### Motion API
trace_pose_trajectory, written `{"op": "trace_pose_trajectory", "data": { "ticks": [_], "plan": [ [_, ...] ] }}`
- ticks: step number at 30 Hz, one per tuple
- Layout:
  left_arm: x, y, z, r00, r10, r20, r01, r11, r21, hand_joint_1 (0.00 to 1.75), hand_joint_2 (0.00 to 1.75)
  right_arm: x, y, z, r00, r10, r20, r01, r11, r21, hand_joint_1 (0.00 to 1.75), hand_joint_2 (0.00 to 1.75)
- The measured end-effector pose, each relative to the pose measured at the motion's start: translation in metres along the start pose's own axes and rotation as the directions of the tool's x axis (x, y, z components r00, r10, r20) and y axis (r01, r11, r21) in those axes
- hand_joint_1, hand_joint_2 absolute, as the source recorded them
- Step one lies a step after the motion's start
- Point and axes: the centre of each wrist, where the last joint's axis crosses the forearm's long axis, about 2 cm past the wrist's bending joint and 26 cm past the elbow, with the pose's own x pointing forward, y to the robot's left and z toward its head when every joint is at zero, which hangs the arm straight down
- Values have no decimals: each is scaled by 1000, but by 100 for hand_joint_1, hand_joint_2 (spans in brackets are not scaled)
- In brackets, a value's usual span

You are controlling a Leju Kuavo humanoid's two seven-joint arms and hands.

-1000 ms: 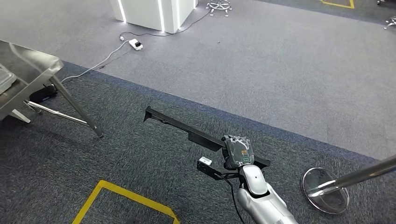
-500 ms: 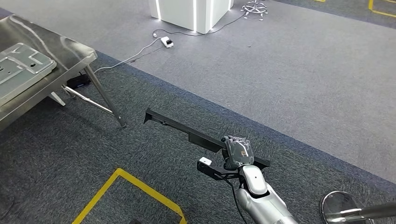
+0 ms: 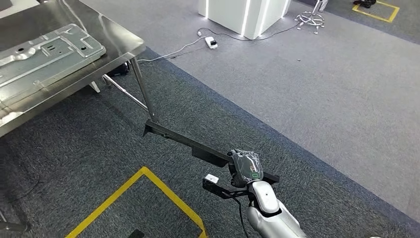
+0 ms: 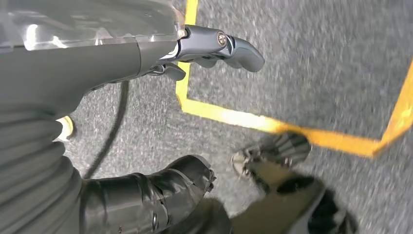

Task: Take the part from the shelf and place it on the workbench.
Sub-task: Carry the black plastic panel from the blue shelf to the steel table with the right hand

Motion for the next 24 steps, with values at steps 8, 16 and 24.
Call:
{"op": "trace_pose_trajectory", "data": {
  "ticks": [8,16,24],
  "plan": [
    [-1,-1,0,1000,2,-1,-2,1000,3,0,175,-1,4,7,1000,-7,-11,7,1000,7,175,175],
    [-1,2,0,1000,7,3,-7,1000,13,0,175,-3,2,6,1000,-7,-20,7,1000,-4,175,175],
    [-6,4,3,1000,7,-6,-7,1000,22,0,175,-8,2,11,1000,-5,-27,5,1000,-5,175,175]
  ]
}}
